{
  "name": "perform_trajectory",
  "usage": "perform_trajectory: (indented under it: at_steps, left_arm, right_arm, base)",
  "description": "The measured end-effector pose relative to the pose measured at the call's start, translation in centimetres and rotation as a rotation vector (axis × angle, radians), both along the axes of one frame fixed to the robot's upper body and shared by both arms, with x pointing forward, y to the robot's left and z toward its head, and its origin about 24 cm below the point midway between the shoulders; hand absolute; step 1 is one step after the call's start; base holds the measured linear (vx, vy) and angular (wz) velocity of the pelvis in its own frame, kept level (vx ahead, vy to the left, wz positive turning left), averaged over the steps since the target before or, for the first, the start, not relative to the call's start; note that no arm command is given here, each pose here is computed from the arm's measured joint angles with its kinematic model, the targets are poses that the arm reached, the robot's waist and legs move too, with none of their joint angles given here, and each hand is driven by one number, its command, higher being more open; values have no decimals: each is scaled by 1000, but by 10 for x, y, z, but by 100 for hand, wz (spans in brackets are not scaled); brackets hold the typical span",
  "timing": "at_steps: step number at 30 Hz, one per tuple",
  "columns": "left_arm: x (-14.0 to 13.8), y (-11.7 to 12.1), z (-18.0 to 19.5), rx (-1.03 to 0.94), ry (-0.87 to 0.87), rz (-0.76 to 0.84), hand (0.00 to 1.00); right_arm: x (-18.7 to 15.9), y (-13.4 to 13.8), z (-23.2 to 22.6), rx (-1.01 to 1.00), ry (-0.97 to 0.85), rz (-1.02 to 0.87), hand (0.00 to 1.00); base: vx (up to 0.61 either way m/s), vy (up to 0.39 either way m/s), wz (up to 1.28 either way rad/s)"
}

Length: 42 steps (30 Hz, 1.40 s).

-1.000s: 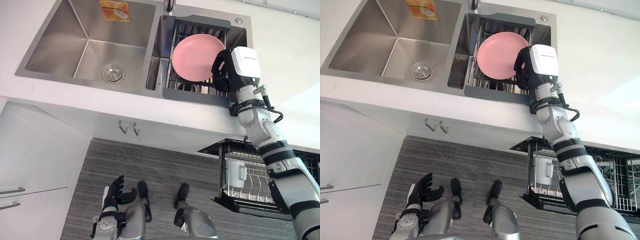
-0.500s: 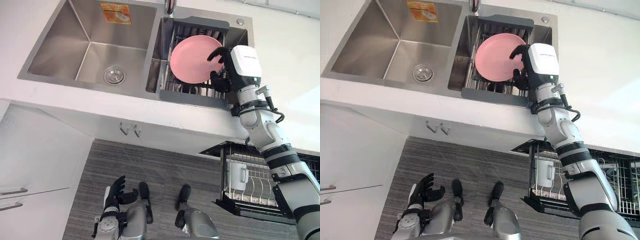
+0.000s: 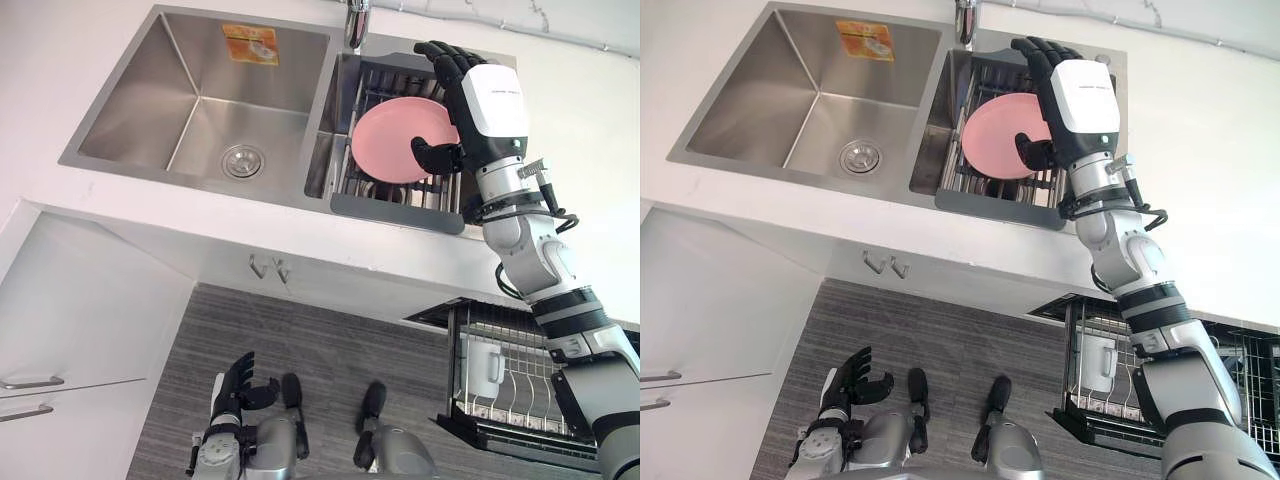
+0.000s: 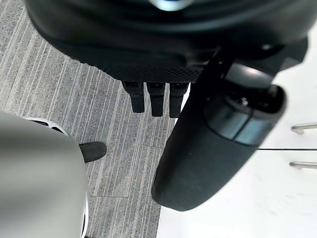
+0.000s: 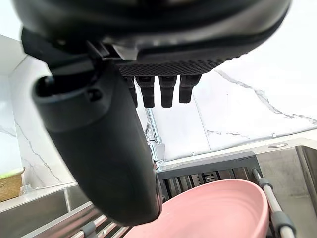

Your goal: Walk over to the sink, pick up the cup, carry it to the dishwasher, place the cup inside the dishwasher, then close the dishwasher door

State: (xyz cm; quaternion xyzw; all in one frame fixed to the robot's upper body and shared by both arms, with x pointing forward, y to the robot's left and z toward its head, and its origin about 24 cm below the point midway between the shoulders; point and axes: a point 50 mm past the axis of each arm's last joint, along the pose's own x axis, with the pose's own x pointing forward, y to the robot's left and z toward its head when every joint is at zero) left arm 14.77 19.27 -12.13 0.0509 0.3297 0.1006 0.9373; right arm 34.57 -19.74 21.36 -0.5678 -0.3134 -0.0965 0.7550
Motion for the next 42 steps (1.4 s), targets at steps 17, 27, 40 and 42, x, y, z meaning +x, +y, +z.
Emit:
perform_trajectory:
  at_steps: [17,27,40,42]
  left_arm:
    - [-10,1,-5,7,37,-8,90]
    - [-12,1,-3,6,27,-10,90]
    - [-9,3,-1,7,10,-4,90]
    - [-9,3,-1,1,9,5,90]
  right_arm:
    - [1,-24,-38,-38,186,-78,90]
    - [3,-35,-46,-59,237,-114,90]
    - [22,-37,-42,-117,307,-158,90]
    - [23,-39,-43,-116,317,-169,90]
  base:
    - [-6,24,0]
    - [2,11,0]
    - [23,31,4]
    - [57,20,11]
